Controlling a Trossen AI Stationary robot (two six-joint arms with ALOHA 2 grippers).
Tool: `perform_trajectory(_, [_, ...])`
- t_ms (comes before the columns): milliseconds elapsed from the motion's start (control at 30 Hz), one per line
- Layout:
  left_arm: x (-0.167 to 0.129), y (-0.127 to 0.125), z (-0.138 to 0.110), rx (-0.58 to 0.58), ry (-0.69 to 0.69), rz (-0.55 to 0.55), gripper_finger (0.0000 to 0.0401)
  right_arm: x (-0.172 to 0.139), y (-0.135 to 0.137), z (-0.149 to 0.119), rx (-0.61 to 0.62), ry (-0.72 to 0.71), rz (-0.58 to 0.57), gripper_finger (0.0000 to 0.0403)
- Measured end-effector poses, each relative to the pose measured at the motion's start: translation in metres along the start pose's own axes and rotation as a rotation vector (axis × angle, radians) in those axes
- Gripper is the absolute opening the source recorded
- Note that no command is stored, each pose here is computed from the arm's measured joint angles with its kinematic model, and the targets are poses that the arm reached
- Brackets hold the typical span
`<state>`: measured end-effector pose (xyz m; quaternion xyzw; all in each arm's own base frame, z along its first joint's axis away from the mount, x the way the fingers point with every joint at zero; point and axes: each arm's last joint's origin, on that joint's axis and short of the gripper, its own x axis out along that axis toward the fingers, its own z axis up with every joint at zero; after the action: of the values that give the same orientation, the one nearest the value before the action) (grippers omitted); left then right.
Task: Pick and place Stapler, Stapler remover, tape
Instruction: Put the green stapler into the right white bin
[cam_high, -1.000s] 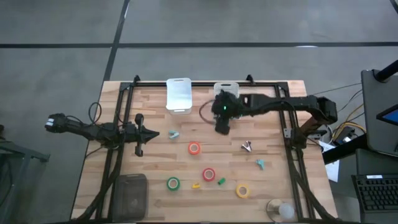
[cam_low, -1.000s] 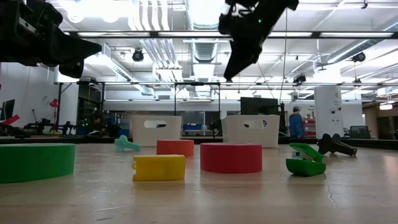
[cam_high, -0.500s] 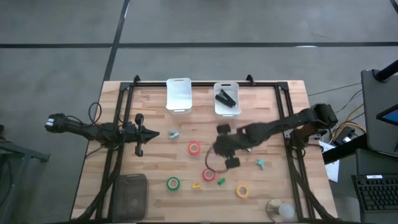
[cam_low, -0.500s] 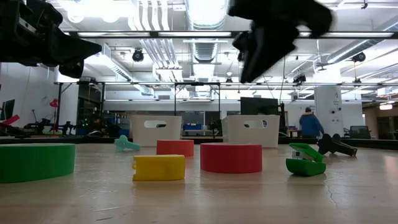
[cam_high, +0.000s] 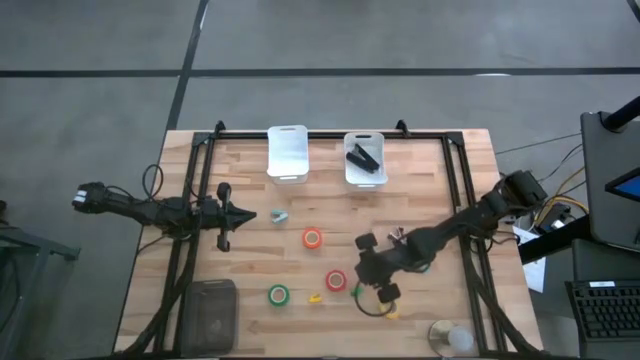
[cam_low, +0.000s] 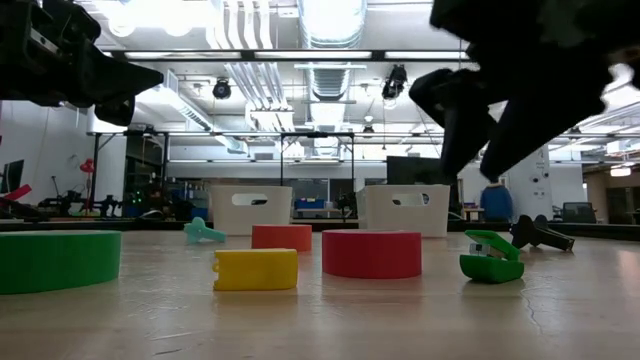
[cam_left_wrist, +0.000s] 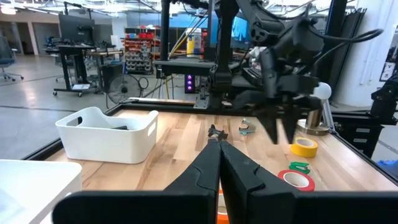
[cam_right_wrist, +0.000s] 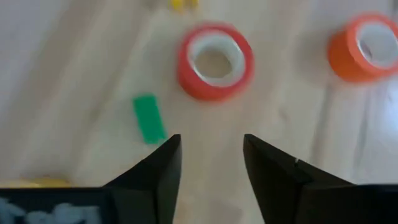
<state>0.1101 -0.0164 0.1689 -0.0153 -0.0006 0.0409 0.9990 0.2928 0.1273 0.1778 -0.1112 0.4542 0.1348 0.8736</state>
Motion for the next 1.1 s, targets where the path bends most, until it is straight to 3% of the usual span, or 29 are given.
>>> perform_trajectory(200, [0.000, 0.000, 0.000, 0.000, 0.000, 0.001, 0.0012, 0.003, 0.009, 0.001, 0.048, -0.085, 0.089, 0.0230])
perform_trajectory(400, [0.000, 0.000, 0.000, 0.000, 0.000, 0.001, 0.0012, 0.008, 0.010, -0.006, 0.111, -0.072, 0.097, 0.0256])
perform_trajectory(1100, [0.000, 0.000, -0.001, 0.004, 0.014, 0.001, 0.0012, 0.051, 0.019, -0.018, 0.112, -0.040, 0.158, 0.0220])
